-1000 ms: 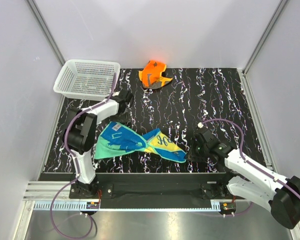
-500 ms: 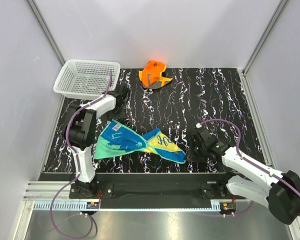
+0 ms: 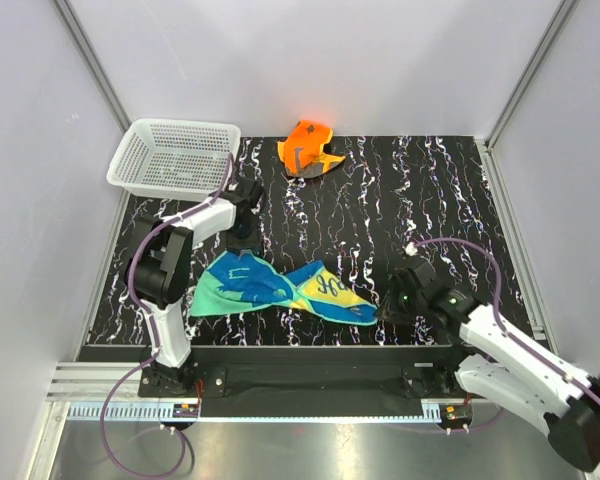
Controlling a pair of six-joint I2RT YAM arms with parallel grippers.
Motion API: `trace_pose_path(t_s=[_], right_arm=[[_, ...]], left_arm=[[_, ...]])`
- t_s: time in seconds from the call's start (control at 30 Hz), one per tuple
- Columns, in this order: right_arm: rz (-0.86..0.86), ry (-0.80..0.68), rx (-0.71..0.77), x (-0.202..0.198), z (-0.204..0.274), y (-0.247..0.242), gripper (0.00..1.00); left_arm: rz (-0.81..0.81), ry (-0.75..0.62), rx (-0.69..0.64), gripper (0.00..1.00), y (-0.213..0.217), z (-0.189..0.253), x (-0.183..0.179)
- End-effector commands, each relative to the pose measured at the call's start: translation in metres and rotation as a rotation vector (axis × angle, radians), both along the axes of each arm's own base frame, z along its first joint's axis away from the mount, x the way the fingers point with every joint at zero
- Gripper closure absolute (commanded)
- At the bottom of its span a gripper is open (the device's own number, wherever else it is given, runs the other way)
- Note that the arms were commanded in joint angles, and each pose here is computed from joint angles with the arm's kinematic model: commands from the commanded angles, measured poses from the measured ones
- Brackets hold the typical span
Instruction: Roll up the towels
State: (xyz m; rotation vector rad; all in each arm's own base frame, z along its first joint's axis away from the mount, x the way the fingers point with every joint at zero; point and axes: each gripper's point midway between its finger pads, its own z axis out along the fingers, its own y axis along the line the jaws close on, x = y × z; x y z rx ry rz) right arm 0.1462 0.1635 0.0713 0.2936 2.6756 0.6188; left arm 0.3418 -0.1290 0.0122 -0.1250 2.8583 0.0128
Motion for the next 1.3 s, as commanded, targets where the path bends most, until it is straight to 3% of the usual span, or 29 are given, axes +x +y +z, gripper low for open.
trace_pose_path(t_s=[0.0, 0.2, 0.4, 0.47, 0.57, 0.6, 0.7, 0.77, 0.8, 0.9, 1.03, 1.1, 1.13, 1.17, 1.2, 1.23, 1.27], right_arm=[[-0.141, -0.120, -0.023, 0.014, 0.042, -0.022, 1.00], [-0.213, -0.090, -0.082, 0.011, 0.039, -0.038, 1.00], [-0.267, -0.164, -0.033, 0.023, 0.060, -0.037, 1.00], [-0.227, -0.227, 0.011, 0.044, 0.085, -0.025, 1.00], [-0.179, -0.134, 0.031, 0.079, 0.084, -0.019, 1.00], [-0.134, -0.083, 0.099, 0.090, 0.090, -0.006, 1.00], [-0.141, -0.126, 0.169, 0.140, 0.114, -0.009, 1.00], [-0.148, -0.147, 0.177, 0.176, 0.134, -0.015, 1.00], [-0.131, -0.149, 0.207, 0.184, 0.144, -0.013, 1.00], [-0.124, -0.181, 0.261, 0.225, 0.180, -0.017, 1.00], [-0.155, -0.243, 0.284, 0.257, 0.230, -0.042, 1.00], [-0.163, -0.309, 0.280, 0.261, 0.259, -0.052, 1.00], [-0.169, -0.311, 0.268, 0.259, 0.260, -0.057, 1.00], [-0.204, -0.321, 0.255, 0.255, 0.260, -0.072, 1.00], [-0.235, -0.326, 0.242, 0.254, 0.256, -0.084, 1.00], [-0.259, -0.317, 0.244, 0.251, 0.250, -0.092, 1.00], [-0.279, -0.269, 0.259, 0.240, 0.228, -0.096, 1.00]], left_arm=[[-0.053, 0.223, -0.039, 0.59, -0.015, -0.046, -0.059], [-0.062, 0.243, -0.047, 1.00, -0.023, -0.059, -0.067], [-0.070, 0.125, -0.050, 1.00, -0.031, -0.015, -0.045], [-0.069, 0.048, -0.063, 1.00, -0.035, 0.020, -0.031], [-0.058, -0.051, -0.041, 1.00, -0.029, 0.071, -0.017], [-0.052, -0.127, -0.041, 1.00, -0.030, 0.099, -0.001], [-0.040, -0.273, -0.041, 1.00, -0.027, 0.166, 0.020], [-0.037, -0.298, -0.035, 1.00, -0.024, 0.192, 0.027], [-0.042, -0.378, -0.063, 1.00, -0.029, 0.229, 0.041], [-0.054, -0.411, -0.055, 1.00, -0.030, 0.262, 0.053], [-0.057, -0.589, -0.103, 1.00, -0.030, 0.344, 0.063], [-0.062, -0.633, -0.106, 1.00, -0.026, 0.357, 0.059], [-0.054, -0.733, -0.143, 1.00, -0.021, 0.387, 0.051], [-0.051, -0.675, -0.106, 1.00, -0.017, 0.357, 0.047], [-0.041, -0.797, -0.154, 1.00, -0.011, 0.388, 0.034], [-0.033, -0.795, -0.151, 1.00, -0.007, 0.379, 0.028], [-0.027, -0.739, -0.121, 1.00, -0.001, 0.346, 0.022]])
